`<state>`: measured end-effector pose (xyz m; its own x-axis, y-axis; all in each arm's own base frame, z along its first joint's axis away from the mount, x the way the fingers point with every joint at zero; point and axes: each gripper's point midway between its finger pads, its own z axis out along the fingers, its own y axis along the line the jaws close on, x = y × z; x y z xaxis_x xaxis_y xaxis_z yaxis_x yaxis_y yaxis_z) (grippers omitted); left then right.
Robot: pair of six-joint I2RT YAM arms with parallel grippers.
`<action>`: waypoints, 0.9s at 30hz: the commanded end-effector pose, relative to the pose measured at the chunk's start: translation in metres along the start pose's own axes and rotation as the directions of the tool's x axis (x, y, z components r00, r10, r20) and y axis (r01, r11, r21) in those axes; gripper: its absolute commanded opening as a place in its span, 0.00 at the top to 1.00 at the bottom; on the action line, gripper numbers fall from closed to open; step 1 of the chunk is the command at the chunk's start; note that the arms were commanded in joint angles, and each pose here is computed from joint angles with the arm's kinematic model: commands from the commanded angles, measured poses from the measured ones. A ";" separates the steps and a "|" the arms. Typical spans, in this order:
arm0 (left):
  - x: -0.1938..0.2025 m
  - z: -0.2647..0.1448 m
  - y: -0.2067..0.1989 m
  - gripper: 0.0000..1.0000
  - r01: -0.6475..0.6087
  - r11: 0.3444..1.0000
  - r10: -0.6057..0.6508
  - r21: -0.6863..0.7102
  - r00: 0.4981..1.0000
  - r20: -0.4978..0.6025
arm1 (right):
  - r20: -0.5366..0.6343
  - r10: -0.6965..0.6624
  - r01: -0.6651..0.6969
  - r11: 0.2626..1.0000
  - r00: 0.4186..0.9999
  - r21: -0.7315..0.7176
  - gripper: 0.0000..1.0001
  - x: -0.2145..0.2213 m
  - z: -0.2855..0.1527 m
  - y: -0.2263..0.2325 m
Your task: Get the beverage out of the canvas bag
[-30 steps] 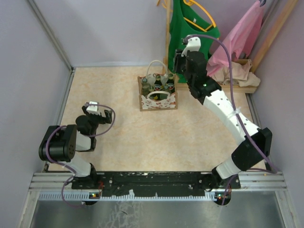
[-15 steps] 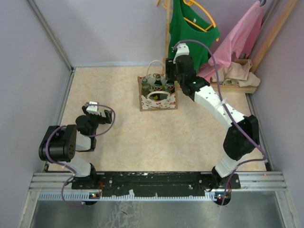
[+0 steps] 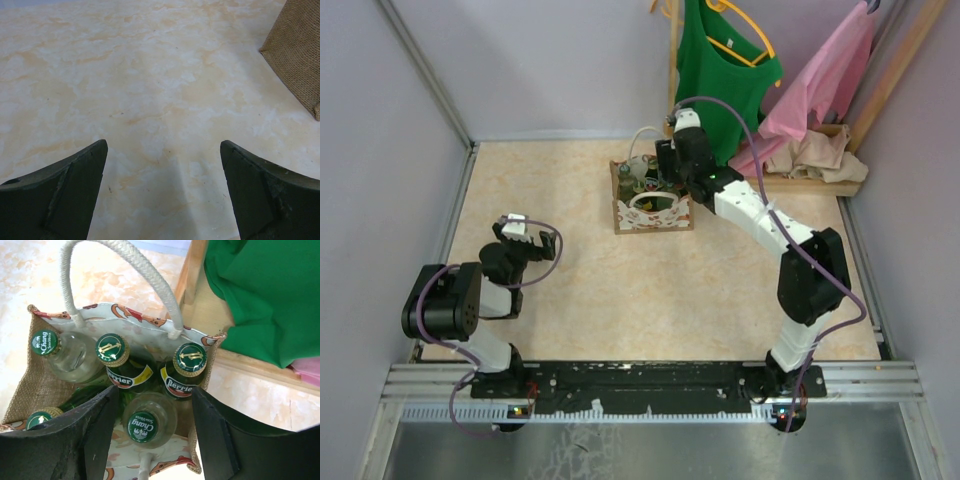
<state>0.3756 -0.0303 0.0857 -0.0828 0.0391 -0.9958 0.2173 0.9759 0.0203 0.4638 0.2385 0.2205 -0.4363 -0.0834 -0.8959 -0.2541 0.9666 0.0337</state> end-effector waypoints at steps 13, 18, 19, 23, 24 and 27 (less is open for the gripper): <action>-0.007 0.004 0.000 0.00 -0.014 1.000 0.014 0.001 1.000 0.021 | -0.034 -0.028 0.028 1.000 0.999 -0.007 0.43 0.028 0.002 0.014; -0.007 0.004 0.000 0.00 -0.013 1.000 0.013 0.000 1.000 0.021 | -0.028 -0.054 0.054 0.999 0.998 0.005 0.46 0.031 0.007 0.015; -0.007 0.004 0.000 0.00 -0.014 1.000 0.014 0.002 1.000 0.021 | -0.029 -0.058 0.059 0.998 0.998 0.010 0.47 0.032 0.008 0.015; -0.007 0.004 0.000 0.00 -0.014 1.000 0.014 0.001 1.000 0.020 | -0.039 -0.070 0.071 0.997 0.997 0.029 0.48 0.038 0.013 0.014; -0.007 0.004 0.000 0.00 -0.013 1.000 0.013 0.000 1.000 0.021 | -0.043 -0.071 0.073 0.997 0.997 0.034 0.48 0.041 0.014 0.013; -0.007 0.004 0.000 0.00 -0.013 1.000 0.013 0.000 1.000 0.021 | -0.049 -0.080 0.082 0.996 0.996 0.042 0.49 0.047 0.017 0.013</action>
<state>0.3756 -0.0302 0.0858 -0.0824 0.0391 -0.9958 0.2169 0.9760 0.0204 0.4494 0.2486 0.1733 -0.4872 -0.1575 -0.8589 -0.2622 0.9646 -0.0281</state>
